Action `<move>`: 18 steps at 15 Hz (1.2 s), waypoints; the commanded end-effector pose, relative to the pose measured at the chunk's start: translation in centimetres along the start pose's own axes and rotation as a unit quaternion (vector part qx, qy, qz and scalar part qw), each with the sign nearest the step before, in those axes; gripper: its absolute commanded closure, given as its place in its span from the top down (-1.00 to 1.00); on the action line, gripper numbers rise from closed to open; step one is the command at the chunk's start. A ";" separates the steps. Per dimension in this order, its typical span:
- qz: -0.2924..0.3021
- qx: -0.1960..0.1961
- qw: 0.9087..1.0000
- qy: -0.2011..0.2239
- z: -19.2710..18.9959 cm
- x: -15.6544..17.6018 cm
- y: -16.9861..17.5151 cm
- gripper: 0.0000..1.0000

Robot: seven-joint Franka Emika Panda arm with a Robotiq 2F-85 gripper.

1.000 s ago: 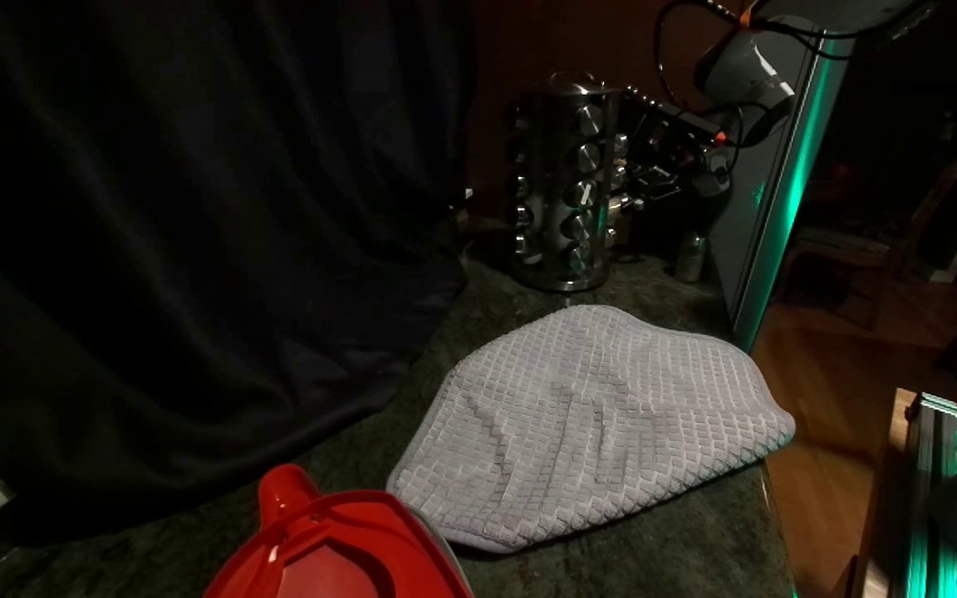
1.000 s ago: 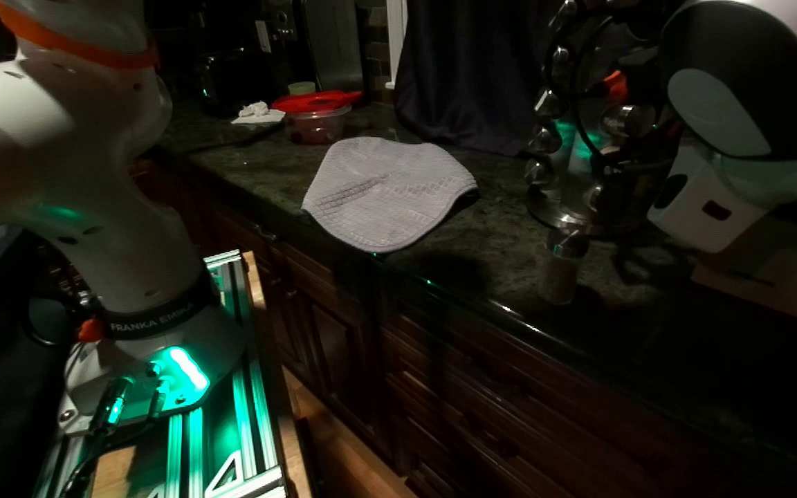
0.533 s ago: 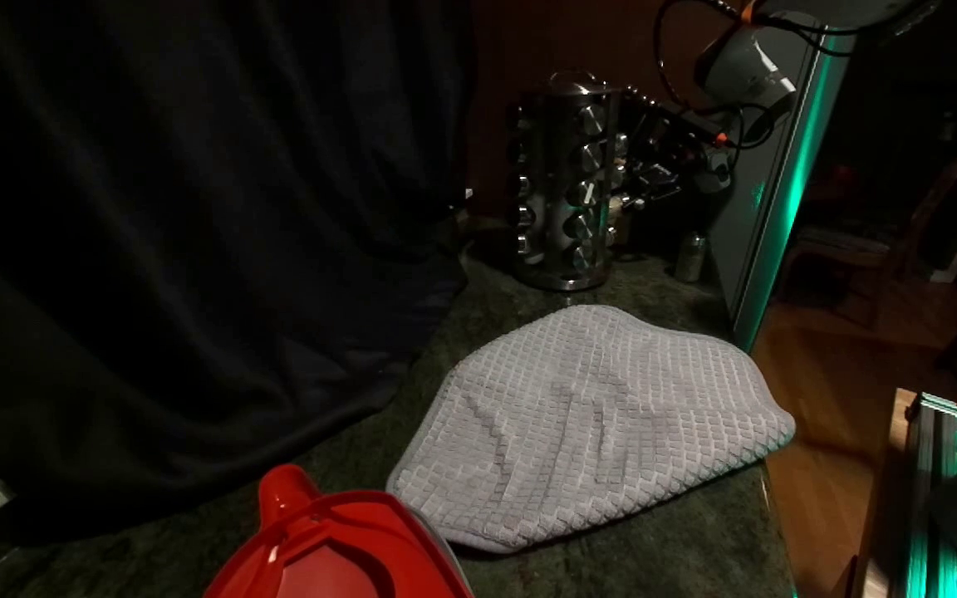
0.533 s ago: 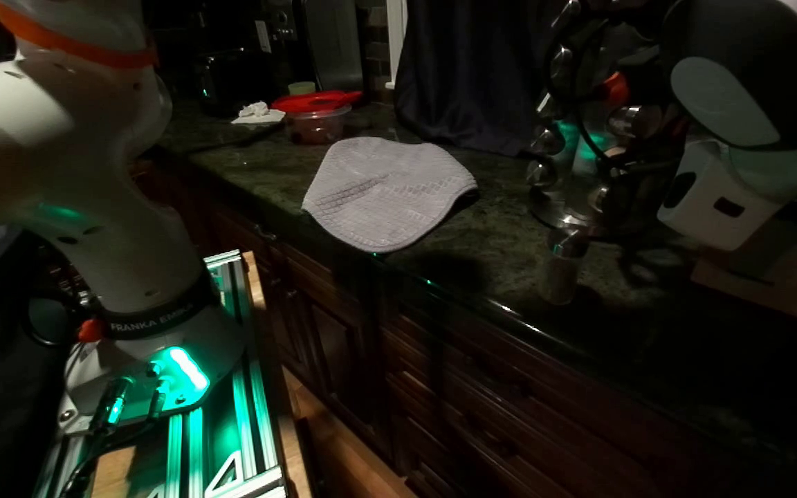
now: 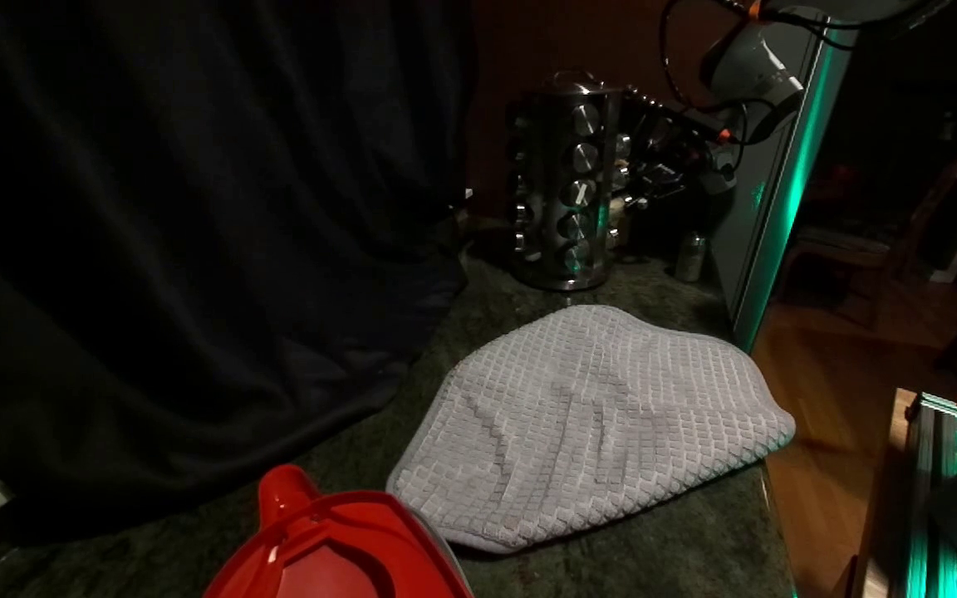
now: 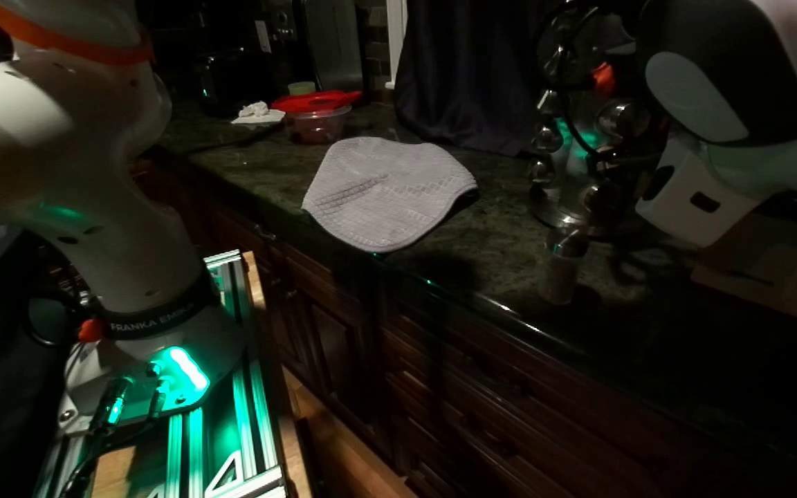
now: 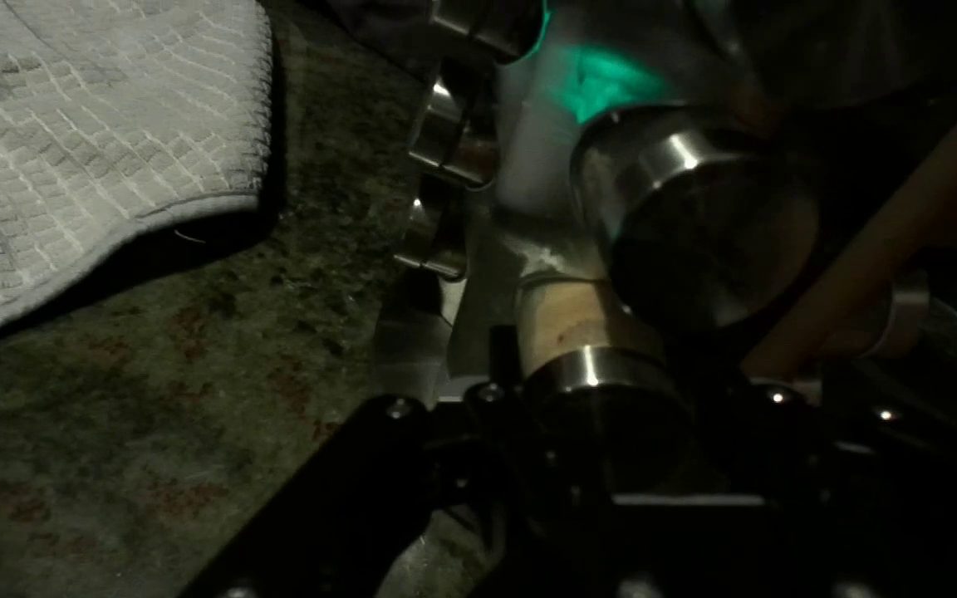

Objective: Remove one container from the seasoning rack and put it on the counter

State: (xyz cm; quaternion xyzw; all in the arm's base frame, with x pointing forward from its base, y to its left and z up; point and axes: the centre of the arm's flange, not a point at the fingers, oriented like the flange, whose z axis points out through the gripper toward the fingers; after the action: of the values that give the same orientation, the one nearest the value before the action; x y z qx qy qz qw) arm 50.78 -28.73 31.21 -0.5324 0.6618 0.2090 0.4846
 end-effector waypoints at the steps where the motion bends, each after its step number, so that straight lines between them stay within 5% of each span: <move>1: 0.013 0.018 1.000 0.003 0.7 -2.3 2.4 -0.51; 11: 0.042 0.078 0.996 0.032 0.2 -2.2 2.9 -0.51; 18: 0.033 0.065 0.996 0.045 0.0 -2.5 2.5 -0.51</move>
State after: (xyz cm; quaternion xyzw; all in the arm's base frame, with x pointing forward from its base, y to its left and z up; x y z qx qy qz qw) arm 48.58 -26.91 31.36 -0.4813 0.7076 0.1744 0.4871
